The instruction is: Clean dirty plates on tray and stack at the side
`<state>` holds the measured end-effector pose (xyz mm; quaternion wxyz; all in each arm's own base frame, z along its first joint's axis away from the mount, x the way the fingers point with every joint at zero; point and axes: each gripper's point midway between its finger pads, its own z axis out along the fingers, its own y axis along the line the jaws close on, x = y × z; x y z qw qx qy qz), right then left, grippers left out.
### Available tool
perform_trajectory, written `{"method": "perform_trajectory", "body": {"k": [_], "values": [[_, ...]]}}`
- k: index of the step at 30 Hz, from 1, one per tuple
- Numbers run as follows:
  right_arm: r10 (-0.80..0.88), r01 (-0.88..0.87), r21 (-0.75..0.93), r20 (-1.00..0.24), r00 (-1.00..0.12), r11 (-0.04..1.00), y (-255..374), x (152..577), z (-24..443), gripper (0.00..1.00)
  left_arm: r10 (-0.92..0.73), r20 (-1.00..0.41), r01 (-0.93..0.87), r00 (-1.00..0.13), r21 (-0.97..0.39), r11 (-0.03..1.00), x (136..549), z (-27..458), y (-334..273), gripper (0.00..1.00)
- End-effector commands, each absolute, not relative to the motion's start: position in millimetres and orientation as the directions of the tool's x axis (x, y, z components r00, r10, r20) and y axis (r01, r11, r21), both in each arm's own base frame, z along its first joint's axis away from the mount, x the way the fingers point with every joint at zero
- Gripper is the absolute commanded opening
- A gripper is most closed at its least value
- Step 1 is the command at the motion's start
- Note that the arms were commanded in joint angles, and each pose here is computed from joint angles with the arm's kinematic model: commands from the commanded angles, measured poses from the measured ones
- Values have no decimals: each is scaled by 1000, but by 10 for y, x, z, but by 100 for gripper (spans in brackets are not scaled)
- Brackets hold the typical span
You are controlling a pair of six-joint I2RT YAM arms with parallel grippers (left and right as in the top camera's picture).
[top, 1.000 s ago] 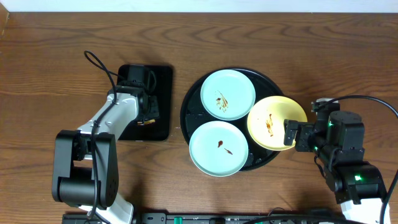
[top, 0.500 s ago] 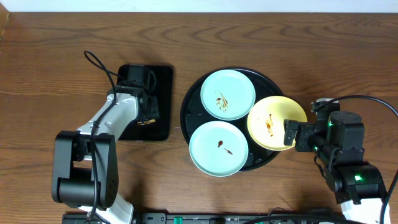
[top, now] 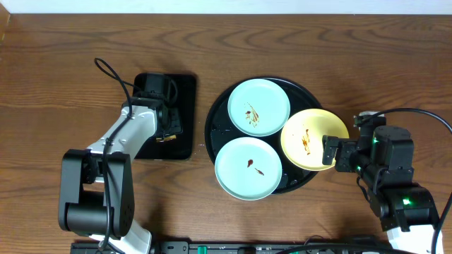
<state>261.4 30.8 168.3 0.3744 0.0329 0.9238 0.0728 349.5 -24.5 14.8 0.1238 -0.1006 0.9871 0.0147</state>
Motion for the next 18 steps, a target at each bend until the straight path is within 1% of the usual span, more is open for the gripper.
{"method": "perform_trajectory", "body": {"k": [1,8,14,18], "values": [[122,11,160,-702,-702,987,309,2640,1775,99,-203,-297,-206,-933,-21,978,3624,322,-271,63],[122,11,160,-702,-702,987,309,2640,1775,99,-203,-296,-206,-933,-20,978,3619,326,-271,62],[122,10,161,-702,-702,987,310,2640,1775,99,-203,-293,-206,-934,-19,978,3611,324,-269,50],[122,11,160,-702,-702,987,309,2640,1775,99,-203,-292,-206,-935,-19,978,3609,323,-269,44]]}}
